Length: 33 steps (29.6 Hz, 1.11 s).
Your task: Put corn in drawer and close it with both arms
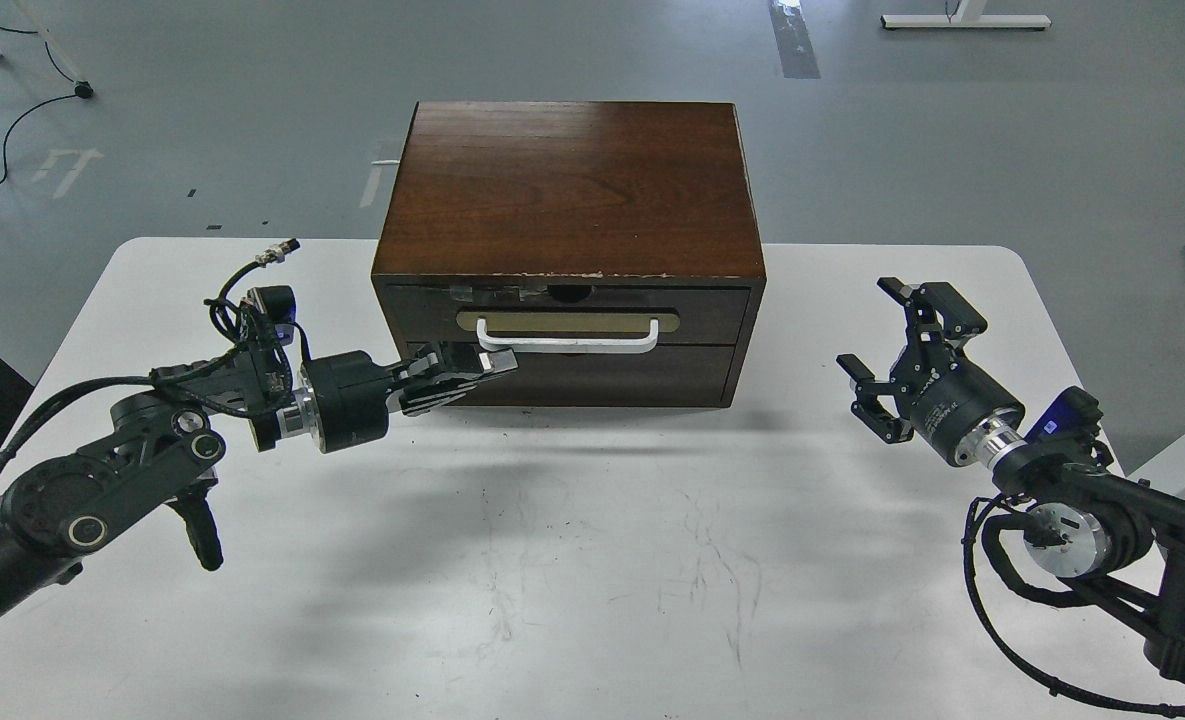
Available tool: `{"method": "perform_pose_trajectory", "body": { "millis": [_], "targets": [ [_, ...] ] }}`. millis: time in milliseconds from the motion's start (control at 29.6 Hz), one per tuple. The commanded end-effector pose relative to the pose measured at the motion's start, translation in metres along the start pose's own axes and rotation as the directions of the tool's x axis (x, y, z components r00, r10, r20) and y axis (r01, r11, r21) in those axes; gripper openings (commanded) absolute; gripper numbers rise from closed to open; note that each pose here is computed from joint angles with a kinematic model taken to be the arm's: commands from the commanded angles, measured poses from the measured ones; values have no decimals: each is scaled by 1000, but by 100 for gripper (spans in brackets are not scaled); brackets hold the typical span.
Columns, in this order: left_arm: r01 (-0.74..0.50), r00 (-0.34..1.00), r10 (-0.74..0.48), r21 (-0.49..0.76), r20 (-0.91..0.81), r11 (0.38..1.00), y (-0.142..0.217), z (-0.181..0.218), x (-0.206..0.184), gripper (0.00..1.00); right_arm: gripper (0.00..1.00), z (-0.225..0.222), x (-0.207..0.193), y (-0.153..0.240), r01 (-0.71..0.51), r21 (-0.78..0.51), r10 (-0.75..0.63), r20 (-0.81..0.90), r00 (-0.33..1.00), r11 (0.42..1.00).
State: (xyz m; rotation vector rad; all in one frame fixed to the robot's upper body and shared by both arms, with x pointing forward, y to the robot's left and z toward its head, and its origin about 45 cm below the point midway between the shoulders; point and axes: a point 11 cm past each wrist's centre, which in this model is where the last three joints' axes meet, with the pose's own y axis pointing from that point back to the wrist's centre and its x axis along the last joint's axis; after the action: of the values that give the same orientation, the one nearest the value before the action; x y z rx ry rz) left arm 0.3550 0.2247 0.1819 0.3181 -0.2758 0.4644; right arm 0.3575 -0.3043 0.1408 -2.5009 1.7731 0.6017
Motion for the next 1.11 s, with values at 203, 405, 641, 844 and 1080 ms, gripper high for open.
{"method": "perform_pose_trajectory", "body": {
  "millis": [203, 405, 641, 844, 1080],
  "targets": [
    [25, 1000, -25, -8, 8, 1000, 30, 10, -11, 0, 99, 0, 0, 0, 1, 0, -1, 0, 1000, 1000],
    [-42, 993, 30, -105, -113, 994, 64, 41, -7, 54, 99, -1, 1, -1, -1, 3, 1, -2, 1000, 1000],
    [-311, 905, 222, -209, -362, 927, 105, 59, 36, 100, 99, -2, 2, -1, -4, 4, 4, -4, 1000, 1000],
    [-412, 839, 288, -193, -461, 891, 119, 47, 51, 100, 99, -1, 0, -4, -6, 5, 6, -4, 1000, 1000],
    [-529, 755, 410, -107, -511, 842, 117, 19, 41, 100, 100, -2, -3, -7, 1, 11, -1, -1, 1000, 1000]
  ]
}}
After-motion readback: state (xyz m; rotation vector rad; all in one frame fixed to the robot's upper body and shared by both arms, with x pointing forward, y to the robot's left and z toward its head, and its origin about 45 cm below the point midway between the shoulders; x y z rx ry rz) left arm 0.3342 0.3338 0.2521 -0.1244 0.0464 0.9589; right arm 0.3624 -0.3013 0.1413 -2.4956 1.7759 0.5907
